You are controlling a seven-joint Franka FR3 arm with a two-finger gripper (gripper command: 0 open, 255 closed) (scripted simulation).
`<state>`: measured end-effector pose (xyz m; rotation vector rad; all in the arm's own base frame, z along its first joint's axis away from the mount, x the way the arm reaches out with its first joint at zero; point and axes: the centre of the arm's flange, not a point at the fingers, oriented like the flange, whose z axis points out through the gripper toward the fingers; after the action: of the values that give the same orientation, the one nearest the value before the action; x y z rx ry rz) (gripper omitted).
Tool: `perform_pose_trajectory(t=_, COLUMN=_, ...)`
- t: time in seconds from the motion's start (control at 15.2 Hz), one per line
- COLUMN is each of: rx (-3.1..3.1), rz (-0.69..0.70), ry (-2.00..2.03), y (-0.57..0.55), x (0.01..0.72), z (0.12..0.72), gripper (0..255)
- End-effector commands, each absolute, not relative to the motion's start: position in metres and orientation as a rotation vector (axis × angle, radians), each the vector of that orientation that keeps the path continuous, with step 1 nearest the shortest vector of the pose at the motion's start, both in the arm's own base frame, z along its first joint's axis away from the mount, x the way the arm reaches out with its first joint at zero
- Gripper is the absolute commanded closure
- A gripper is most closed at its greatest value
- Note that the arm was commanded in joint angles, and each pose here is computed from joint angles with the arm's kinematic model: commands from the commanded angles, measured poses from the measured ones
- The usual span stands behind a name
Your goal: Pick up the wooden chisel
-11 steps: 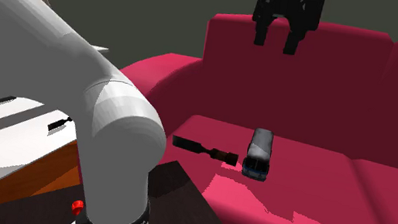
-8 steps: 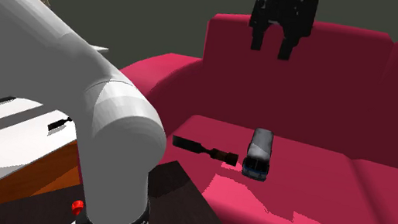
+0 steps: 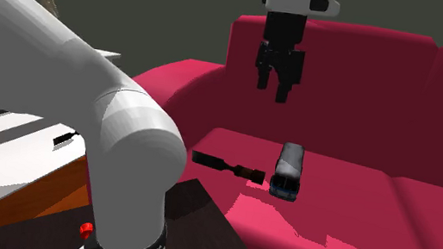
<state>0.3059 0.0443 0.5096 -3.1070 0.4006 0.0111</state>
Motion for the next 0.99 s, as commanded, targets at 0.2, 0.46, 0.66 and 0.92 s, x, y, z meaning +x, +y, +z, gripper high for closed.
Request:
perform_pose_trajectory(t=0.2, rx=-3.106, rz=-0.030, ry=0.486, y=0.084, x=0.314, z=0.459, gripper=0)
perform_pose_trajectory(t=0.46, rx=-3.104, rz=-0.060, ry=0.552, y=0.115, x=0.322, z=0.415, gripper=0)
perform_pose_trajectory(t=0.66, rx=-3.102, rz=-0.082, ry=0.601, y=0.137, x=0.329, z=0.383, gripper=0)
perform_pose_trajectory(t=0.92, rx=-3.097, rz=-0.113, ry=0.667, y=0.166, x=0.340, z=0.340, gripper=0)
